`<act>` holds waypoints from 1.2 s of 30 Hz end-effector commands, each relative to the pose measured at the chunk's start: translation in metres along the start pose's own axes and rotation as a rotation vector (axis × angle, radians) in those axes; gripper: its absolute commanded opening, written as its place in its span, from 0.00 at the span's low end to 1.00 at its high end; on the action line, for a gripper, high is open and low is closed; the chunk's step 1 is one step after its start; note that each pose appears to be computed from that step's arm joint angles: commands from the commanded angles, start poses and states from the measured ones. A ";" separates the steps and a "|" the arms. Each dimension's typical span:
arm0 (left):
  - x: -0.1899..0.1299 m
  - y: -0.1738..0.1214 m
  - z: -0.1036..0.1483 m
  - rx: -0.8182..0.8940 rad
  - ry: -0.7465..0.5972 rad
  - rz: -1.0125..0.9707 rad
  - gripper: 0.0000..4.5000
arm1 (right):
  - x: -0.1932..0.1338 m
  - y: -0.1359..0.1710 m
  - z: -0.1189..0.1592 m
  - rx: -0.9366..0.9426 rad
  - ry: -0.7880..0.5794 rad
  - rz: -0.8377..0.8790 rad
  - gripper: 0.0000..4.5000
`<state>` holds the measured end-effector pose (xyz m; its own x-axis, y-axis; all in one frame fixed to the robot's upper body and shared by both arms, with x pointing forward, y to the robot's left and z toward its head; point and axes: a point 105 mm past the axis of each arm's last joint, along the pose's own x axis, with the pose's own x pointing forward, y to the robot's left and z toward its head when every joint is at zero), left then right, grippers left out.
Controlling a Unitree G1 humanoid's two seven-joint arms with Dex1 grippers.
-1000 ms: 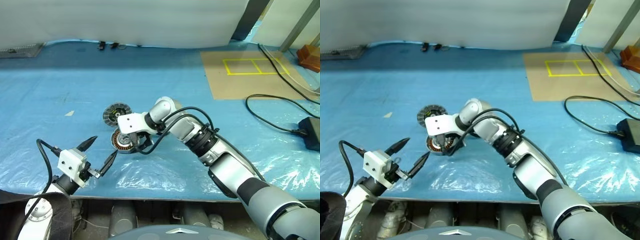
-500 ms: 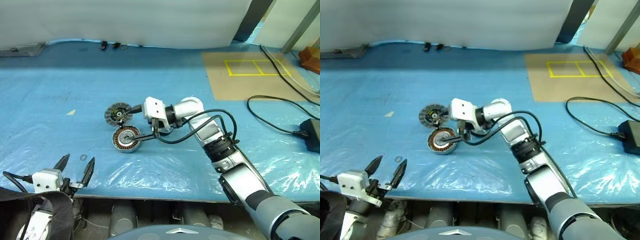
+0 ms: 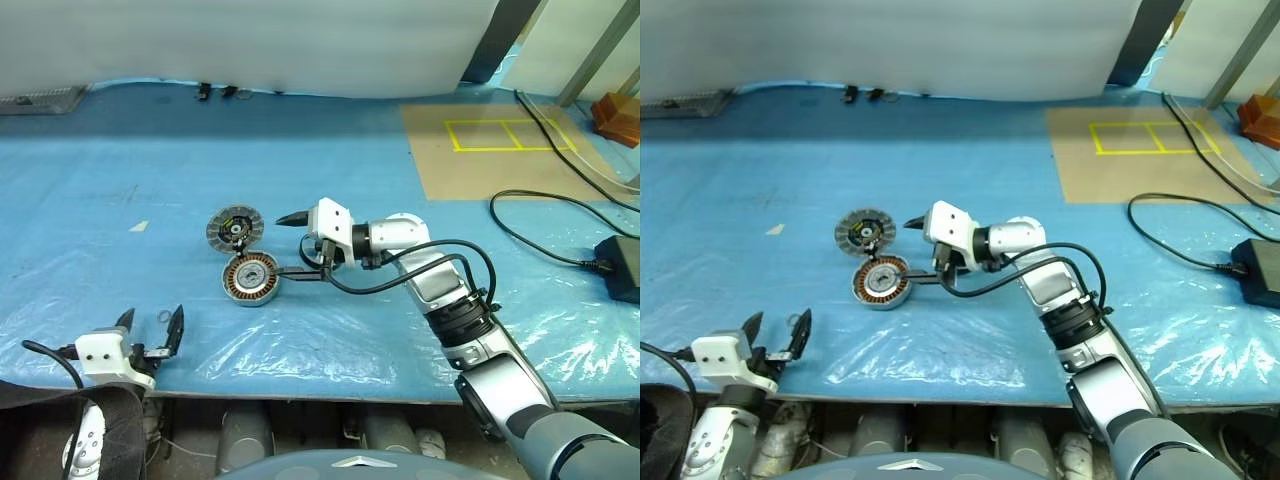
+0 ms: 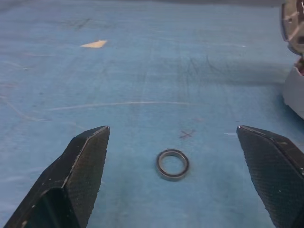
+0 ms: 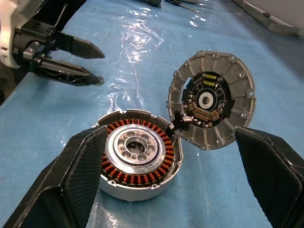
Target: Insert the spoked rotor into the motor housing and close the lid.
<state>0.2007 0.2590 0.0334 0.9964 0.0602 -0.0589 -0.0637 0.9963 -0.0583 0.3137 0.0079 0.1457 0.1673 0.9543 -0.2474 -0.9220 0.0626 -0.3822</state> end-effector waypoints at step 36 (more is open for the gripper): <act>-0.002 0.004 -0.007 0.033 0.135 0.011 1.00 | -0.011 0.001 0.013 0.006 -0.009 -0.048 0.99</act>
<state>0.2001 0.2592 0.0277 0.9802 0.0554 -0.1903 -0.0647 0.9970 -0.0430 0.3091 -0.0023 0.1466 0.2266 0.9391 -0.2582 -0.9264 0.1259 -0.3549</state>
